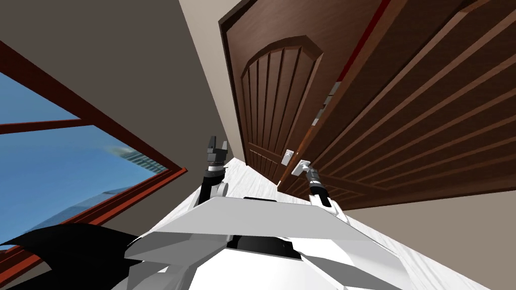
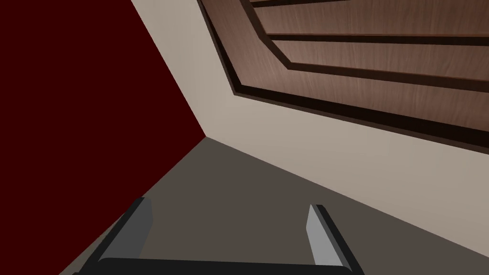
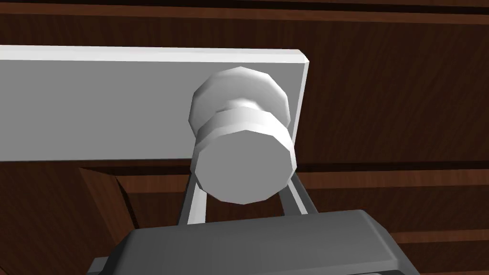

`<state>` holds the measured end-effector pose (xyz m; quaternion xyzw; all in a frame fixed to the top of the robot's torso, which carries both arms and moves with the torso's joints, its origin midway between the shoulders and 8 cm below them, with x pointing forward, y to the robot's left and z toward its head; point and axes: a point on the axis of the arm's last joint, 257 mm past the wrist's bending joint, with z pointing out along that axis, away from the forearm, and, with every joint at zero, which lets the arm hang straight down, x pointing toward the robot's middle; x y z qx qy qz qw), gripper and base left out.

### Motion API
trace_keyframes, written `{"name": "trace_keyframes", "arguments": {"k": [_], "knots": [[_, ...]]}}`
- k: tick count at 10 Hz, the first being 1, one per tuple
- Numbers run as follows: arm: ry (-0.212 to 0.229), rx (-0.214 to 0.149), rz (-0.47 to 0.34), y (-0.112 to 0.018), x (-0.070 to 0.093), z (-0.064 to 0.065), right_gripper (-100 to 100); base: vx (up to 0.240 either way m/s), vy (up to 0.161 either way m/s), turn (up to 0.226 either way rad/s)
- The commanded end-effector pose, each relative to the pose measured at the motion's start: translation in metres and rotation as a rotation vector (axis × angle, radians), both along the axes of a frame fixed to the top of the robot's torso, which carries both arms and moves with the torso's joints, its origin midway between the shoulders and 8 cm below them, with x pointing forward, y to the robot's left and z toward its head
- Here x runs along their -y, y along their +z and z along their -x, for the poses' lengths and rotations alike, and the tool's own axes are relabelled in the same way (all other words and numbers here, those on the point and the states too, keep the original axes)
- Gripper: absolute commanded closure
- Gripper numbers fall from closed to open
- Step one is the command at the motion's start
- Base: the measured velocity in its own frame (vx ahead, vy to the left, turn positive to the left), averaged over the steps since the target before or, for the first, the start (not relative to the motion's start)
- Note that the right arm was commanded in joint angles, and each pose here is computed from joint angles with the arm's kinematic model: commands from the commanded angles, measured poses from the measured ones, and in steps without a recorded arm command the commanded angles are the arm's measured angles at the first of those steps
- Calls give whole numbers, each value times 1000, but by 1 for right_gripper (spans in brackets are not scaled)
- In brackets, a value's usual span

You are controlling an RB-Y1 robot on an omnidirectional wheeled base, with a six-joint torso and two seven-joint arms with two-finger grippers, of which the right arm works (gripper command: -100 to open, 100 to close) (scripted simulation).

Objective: Pull the door open

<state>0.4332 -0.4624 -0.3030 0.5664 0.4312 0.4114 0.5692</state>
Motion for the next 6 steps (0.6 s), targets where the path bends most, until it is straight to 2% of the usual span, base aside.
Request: {"name": "trace_keyframes", "arguments": {"k": [1, 2, 3, 6], "knots": [[-13, -25, -1, -8, 7, 12, 100, -219, -53, -38], [8, -24, -1, -8, 1, 11, 100, -234, -69, 108], [20, -13, -2, -4, -5, 8, -100, -239, -34, 103], [60, 3, -11, 1, -22, 3, -100, -184, 33, 55]]}}
